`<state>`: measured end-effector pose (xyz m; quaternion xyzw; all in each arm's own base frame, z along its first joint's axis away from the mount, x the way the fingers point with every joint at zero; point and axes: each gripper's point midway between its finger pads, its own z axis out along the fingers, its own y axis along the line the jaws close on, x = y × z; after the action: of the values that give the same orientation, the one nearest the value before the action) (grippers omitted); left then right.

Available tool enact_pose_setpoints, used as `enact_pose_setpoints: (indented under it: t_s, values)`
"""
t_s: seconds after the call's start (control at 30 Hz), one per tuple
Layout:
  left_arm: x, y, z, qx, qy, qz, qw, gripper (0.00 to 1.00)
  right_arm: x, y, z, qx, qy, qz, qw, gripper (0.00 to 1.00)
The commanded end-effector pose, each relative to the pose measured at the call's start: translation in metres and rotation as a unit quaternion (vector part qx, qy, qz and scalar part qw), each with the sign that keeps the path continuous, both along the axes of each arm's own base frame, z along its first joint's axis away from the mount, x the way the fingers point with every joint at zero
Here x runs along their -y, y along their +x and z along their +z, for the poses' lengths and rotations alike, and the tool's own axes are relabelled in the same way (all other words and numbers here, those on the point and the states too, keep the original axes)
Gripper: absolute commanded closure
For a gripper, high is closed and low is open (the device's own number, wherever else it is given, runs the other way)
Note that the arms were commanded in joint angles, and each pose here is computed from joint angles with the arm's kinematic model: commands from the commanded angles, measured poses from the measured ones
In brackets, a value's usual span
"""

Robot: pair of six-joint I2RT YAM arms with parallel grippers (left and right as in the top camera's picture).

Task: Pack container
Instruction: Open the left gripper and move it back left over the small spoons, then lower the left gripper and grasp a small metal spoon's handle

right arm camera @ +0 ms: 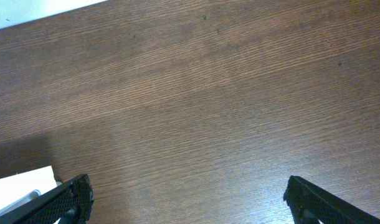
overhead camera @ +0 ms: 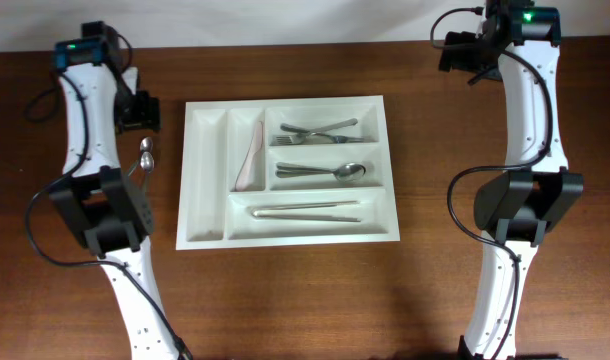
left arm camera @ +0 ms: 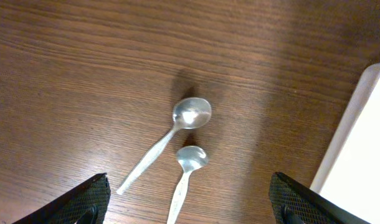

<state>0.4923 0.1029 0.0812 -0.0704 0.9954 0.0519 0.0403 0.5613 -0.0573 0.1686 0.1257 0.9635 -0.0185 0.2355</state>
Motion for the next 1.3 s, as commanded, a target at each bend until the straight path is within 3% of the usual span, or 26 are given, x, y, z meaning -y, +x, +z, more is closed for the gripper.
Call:
enact_pose_setpoints:
  t_s: [0.0,0.53,1.27]
  values:
    - [-0.013,-0.005,-0.007,-0.019,0.044,0.014,0.999,0.16,0.0,0.0,-0.001,-0.002,-0.004,-0.006,1.0,0.01]
    - [-0.024,-0.026,-0.035,-0.089,0.081,0.01,0.993,0.16,0.0,0.0,-0.001,-0.002,-0.004,-0.006,1.0,0.01]
    - [-0.008,-0.017,-0.066,-0.102,0.084,-0.014,0.991,0.17,0.0,0.0,-0.001,-0.002,-0.004,-0.006,1.0,0.01]
